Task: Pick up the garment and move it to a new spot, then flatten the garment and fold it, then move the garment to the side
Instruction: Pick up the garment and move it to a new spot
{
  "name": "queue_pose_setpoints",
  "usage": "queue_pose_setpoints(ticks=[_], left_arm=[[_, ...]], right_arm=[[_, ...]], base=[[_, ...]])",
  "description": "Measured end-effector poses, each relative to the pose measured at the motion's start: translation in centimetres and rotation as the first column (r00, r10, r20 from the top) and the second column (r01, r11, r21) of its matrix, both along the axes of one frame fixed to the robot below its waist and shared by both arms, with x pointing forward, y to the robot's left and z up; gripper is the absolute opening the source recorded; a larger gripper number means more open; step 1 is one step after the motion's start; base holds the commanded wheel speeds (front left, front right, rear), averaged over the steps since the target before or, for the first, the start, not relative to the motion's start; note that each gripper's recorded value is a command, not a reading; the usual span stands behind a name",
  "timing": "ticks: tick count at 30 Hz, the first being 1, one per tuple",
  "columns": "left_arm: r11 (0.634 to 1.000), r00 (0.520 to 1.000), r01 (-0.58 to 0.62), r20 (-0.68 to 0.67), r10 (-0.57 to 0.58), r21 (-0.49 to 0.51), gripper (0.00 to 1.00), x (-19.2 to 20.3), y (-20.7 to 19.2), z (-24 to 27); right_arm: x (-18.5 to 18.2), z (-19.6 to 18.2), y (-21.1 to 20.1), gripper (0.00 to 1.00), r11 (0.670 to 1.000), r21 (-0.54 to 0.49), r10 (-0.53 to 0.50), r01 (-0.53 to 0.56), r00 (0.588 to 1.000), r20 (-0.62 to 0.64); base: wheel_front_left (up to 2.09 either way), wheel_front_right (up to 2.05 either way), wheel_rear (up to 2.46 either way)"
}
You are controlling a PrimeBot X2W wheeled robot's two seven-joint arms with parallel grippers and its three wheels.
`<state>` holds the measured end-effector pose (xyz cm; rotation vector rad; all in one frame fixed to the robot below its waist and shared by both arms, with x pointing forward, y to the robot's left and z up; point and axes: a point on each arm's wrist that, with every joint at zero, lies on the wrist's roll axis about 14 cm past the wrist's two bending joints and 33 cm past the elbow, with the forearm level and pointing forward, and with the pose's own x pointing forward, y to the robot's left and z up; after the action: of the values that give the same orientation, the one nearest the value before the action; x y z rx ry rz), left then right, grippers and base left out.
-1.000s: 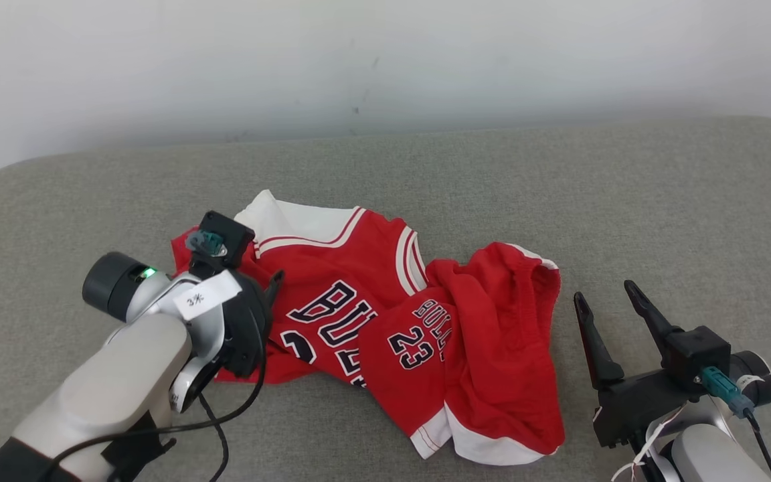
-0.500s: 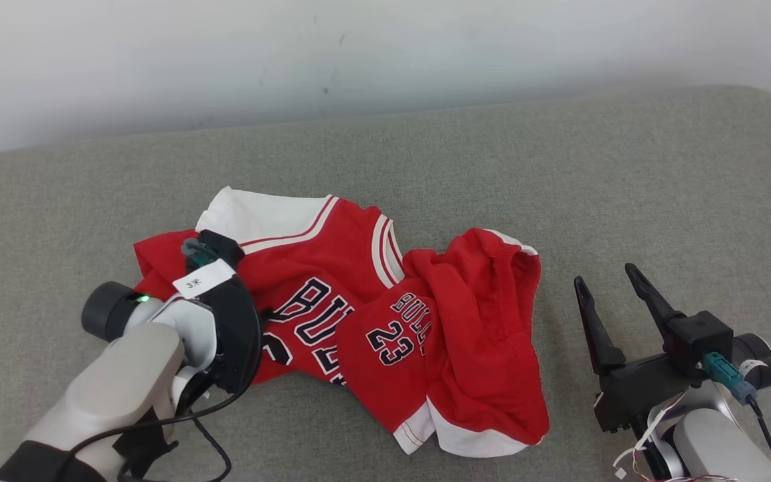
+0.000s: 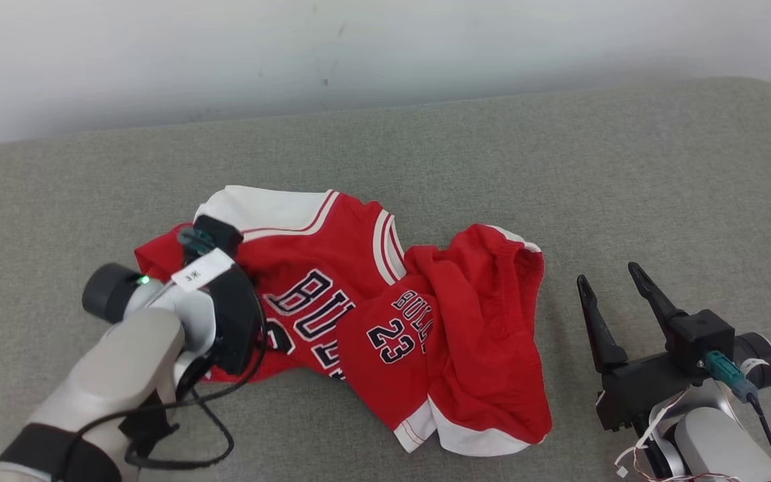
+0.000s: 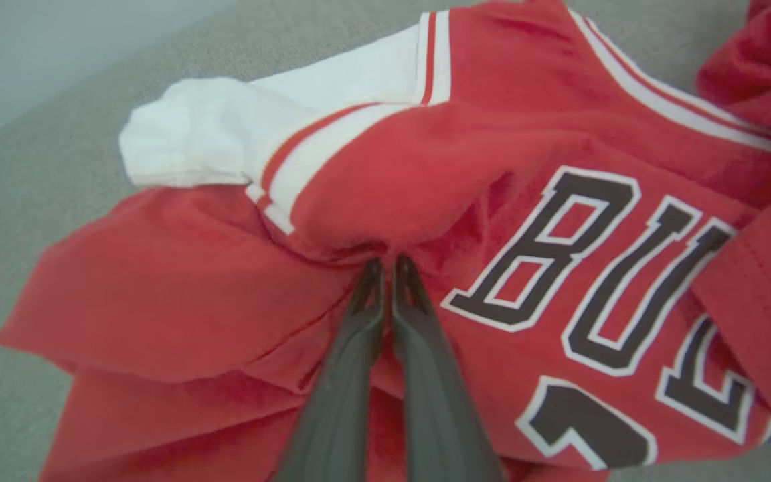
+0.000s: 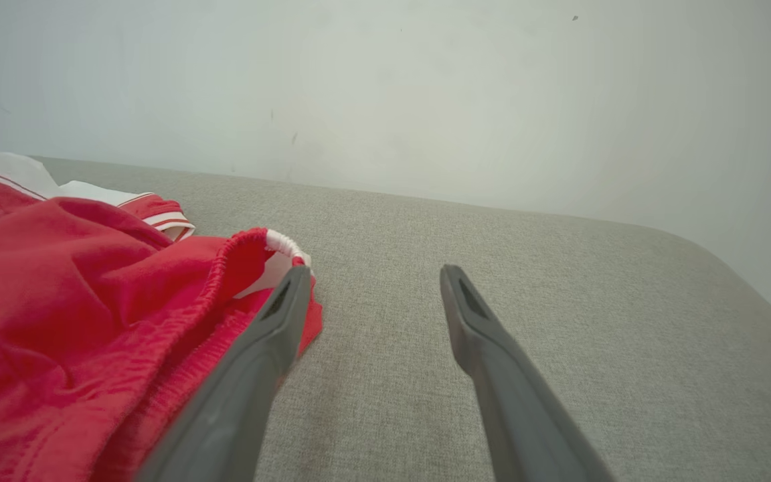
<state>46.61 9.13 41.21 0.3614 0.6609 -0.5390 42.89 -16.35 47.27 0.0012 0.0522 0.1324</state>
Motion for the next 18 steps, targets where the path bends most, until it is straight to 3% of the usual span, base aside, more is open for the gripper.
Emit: queue_pose_setpoints(ticks=[8,14,18], left_arm=[[0.999,0.982,-0.036,0.188,0.036,-0.006,0.0,3.7,2.9,5.3],[0.993,0.913,-0.121,0.394,0.11,0.003,0.0,6.6,9.0,12.3],[0.988,0.876,-0.155,0.463,0.136,0.003,0.0,6.7,11.5,14.8]], right_arm=[[0.0,0.1,0.4,1.0,1.0,0.003,0.008,-0.008,1.0,0.001],[0.0,0.1,0.3,1.0,1.0,0.006,0.001,-0.001,1.0,-0.001],[-0.4,-0.3,0.7,1.0,1.0,0.011,0.005,-0.005,1.0,-0.013]], base=[[0.0,0.0,0.0],[0.0,0.0,0.0],[0.0,0.0,0.0]])
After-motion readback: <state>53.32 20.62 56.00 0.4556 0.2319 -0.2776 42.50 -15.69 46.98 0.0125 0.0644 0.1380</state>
